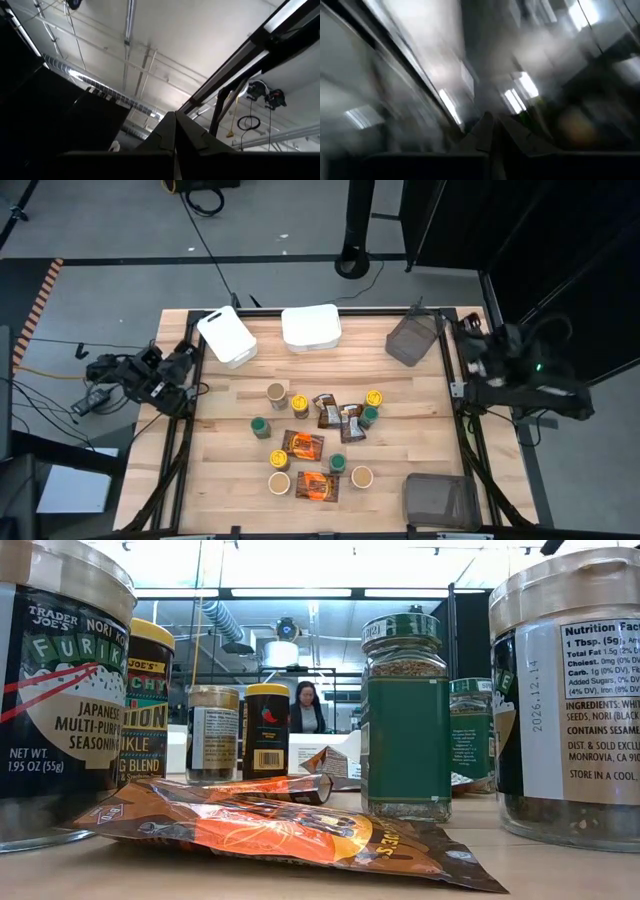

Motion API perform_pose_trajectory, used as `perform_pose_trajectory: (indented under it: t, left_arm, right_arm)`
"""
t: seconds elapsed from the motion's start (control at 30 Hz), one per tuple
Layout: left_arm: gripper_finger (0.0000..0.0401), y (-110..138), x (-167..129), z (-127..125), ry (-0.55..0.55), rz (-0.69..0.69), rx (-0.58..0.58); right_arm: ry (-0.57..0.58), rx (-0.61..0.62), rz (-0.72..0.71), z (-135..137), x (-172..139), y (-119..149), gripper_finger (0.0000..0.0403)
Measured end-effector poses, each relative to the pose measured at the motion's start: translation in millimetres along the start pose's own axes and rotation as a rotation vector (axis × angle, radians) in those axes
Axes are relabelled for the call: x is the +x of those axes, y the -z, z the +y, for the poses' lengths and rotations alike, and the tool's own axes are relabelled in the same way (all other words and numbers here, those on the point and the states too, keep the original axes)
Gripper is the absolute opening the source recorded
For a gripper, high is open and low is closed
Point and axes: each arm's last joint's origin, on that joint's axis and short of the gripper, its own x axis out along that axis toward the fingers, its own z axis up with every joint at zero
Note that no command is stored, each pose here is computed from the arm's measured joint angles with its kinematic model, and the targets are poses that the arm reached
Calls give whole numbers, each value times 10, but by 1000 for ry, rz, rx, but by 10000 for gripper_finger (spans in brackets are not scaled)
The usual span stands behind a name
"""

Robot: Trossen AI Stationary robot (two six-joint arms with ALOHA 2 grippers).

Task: Sort spices by type
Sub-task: Put the right yellow seasoning bottle into the top black bin

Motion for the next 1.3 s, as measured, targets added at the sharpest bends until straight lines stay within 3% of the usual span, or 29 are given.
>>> perform_pose_trajectory:
  t: [0.07, 0.13, 0.23, 0.33, 0.47, 0.63, 0.8, 1.13, 1.3]
  left_arm:
    - [7, -53, 50, -20, -31, 19, 8]
    - [7, -92, 97, -44, -47, 58, 26]
    - [7, -172, 171, -86, -54, 123, 56]
    - [7, -256, 225, -118, -68, 171, 81]
    - [7, -348, 264, -135, -109, 196, 104]
    - [7, -339, 264, -119, -168, 241, 166]
    - [7, -289, 243, -82, -252, 275, 207]
    - [12, -267, 232, -66, -280, 301, 279]
    - [22, -256, 227, -61, -282, 316, 311]
  right_arm:
    - [116, 2, 248, 35, 121, -140, 23]
    - [147, 16, 443, 87, 258, -257, 18]
    - [86, 32, 609, 190, 507, -413, 17]
    - [109, -19, 746, 240, 730, -469, 18]
    - [210, -132, 1027, 226, 930, -307, 16]
    - [265, -181, 1408, 177, 1083, 197, 31]
    - [278, -151, 1674, 139, 1200, 650, 100]
    - [189, -244, 1912, 48, 1396, 1354, 312]
    - [116, -302, 2005, 56, 1422, 1663, 353]
